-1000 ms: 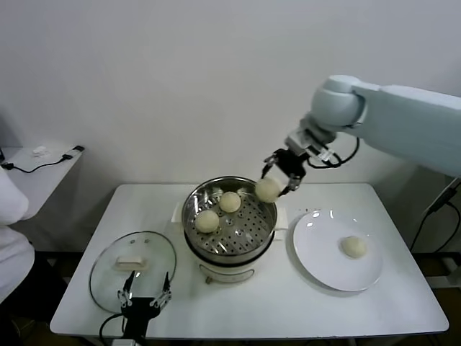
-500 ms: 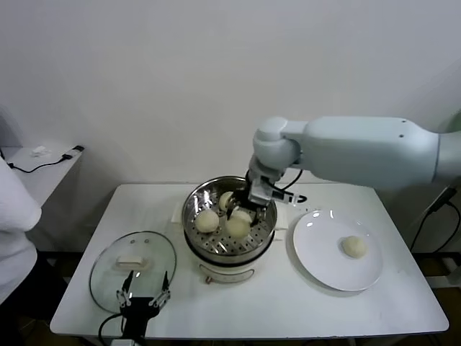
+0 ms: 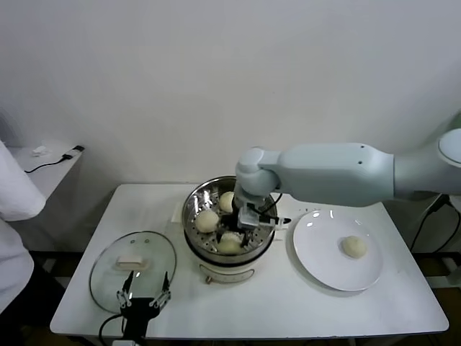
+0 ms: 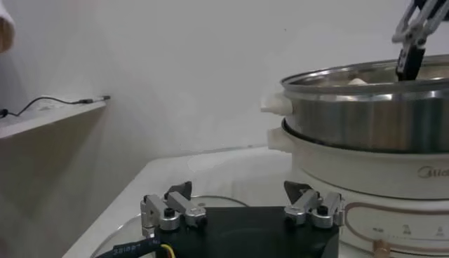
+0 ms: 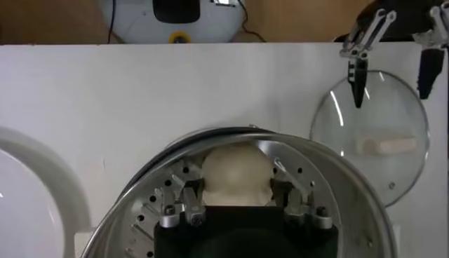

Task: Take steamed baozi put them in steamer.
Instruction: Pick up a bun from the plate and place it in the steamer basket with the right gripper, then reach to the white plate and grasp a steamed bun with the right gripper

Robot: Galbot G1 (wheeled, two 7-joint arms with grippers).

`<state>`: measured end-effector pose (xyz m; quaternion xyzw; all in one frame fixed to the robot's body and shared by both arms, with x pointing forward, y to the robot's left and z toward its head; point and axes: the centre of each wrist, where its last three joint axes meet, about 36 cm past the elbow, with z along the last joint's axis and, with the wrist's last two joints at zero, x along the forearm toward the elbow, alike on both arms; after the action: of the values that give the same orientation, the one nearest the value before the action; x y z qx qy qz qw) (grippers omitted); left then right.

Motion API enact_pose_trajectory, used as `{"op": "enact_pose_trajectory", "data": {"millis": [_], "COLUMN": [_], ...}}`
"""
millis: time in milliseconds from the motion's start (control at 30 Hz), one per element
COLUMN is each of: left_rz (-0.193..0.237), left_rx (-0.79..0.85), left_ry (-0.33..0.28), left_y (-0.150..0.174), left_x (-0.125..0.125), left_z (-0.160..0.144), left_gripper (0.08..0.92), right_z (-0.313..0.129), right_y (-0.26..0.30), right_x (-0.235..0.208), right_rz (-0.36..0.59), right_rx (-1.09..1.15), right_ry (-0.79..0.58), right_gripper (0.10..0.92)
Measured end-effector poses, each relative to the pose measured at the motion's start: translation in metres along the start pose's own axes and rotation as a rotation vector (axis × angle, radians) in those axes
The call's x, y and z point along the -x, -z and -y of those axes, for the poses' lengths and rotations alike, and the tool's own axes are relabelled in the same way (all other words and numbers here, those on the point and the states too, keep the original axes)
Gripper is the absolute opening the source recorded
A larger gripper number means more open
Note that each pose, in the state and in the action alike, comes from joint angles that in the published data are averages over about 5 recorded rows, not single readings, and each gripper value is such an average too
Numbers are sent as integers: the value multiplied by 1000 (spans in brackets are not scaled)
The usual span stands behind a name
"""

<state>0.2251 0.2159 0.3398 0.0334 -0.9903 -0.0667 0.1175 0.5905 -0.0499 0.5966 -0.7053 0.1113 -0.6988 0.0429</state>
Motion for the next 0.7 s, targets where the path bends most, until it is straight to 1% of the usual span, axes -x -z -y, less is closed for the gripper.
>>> {"op": "enact_pose_trajectory", "data": {"millis": [133, 233, 367, 500, 600, 700], "left_rz": [0, 0, 2, 3, 2, 1], "left_rx": [2, 4, 6, 7, 6, 5], "left_ry": [-2, -2, -2, -2, -3, -8], "left_y": [-1, -1, 0, 0, -1, -1], "left_x": [0, 0, -1, -1, -2, -2], "left_z": [1, 1, 1, 2, 4, 5], "left_gripper": [823, 823, 823, 823, 823, 823], "right_z": [-1, -1, -2, -7, -20, -43], "right_y": [-1, -3, -8, -17, -29, -45], "right_x": [5, 2, -12, -36, -61, -89], "right_rz": [0, -3, -12, -30, -52, -82], "right_rx": [-6, -11, -8, 23, 96, 226], "right_ry": [-14, -27, -42, -38, -27, -20], "right_gripper": [784, 817, 822, 823, 823, 823]}}
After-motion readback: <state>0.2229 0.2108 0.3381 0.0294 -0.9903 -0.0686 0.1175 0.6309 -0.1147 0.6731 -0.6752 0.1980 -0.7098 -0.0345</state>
